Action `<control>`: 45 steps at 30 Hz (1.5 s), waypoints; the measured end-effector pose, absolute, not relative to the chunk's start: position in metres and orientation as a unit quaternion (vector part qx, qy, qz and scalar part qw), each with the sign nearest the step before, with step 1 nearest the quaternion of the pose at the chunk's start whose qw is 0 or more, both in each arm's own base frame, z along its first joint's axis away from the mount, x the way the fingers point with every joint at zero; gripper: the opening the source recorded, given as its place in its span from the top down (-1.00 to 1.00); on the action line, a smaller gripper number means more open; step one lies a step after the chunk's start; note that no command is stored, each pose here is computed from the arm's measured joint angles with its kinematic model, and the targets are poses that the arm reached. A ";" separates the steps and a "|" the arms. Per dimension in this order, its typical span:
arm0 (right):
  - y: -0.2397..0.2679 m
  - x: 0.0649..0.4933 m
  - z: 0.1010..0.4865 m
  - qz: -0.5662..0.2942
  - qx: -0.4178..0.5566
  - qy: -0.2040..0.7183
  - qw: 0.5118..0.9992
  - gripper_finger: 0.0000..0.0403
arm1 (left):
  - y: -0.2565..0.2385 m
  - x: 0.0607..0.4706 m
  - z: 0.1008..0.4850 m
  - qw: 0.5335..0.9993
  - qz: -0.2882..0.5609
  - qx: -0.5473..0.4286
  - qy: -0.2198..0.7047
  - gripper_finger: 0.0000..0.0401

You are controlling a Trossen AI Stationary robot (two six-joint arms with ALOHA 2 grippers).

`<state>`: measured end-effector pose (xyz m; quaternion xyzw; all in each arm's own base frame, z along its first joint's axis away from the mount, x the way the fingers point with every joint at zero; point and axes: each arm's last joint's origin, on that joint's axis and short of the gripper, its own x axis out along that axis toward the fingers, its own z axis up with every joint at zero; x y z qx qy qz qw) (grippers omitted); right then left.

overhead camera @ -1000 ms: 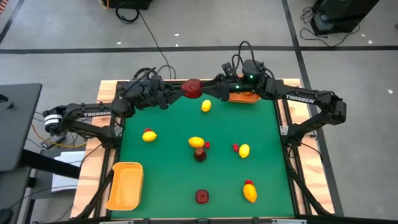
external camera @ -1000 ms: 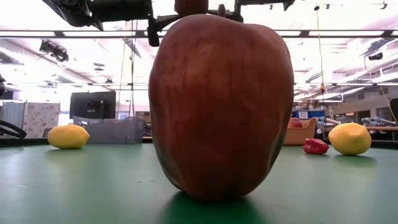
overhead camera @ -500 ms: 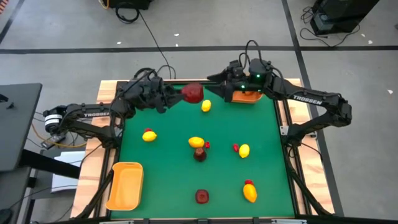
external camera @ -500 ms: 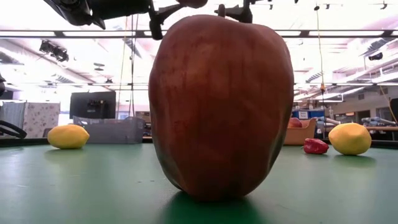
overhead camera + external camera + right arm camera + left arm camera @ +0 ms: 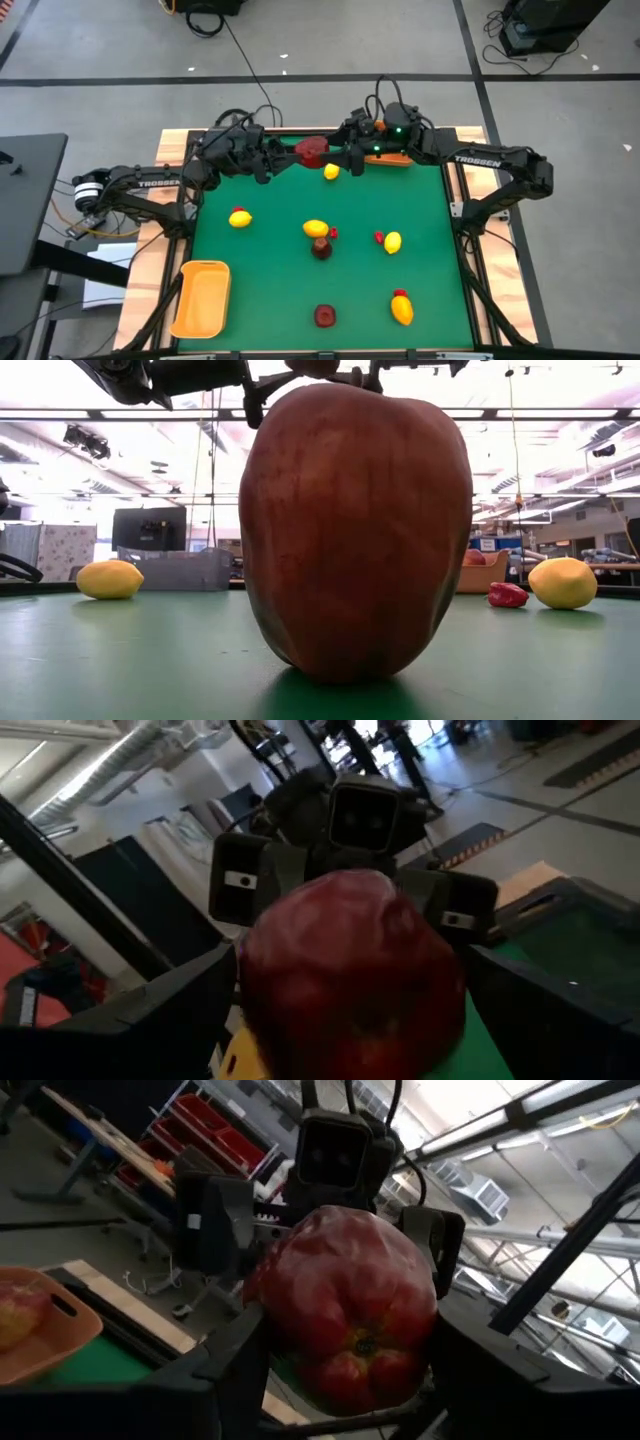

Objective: Sort produce into baskets
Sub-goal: Put the apple into the orange bin

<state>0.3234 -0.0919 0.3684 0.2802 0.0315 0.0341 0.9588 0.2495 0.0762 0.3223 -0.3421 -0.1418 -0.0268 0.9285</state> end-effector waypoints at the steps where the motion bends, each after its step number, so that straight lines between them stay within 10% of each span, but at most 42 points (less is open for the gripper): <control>1: -0.092 0.326 0.367 0.038 0.282 0.031 0.958 -0.99 | 0.076 0.251 0.321 0.929 -0.030 -0.343 -0.137 -0.21; 15: -0.106 0.314 0.357 -0.001 0.319 0.089 0.943 -0.65 | 0.088 0.250 0.308 0.930 0.014 -0.356 -0.084 -0.48; 24: -0.136 0.270 0.327 -0.221 0.260 0.266 0.901 -0.78 | 0.091 0.250 0.290 0.925 0.030 -0.379 0.003 -0.88; 31: -0.176 0.236 0.292 -0.390 0.219 0.414 0.793 -0.75 | 0.091 0.250 0.287 0.923 0.040 -0.381 0.019 -0.84; 45: -0.225 0.234 0.219 -0.369 0.262 0.544 0.706 -0.75 | 0.093 0.249 0.285 0.925 0.061 -0.374 0.019 -0.76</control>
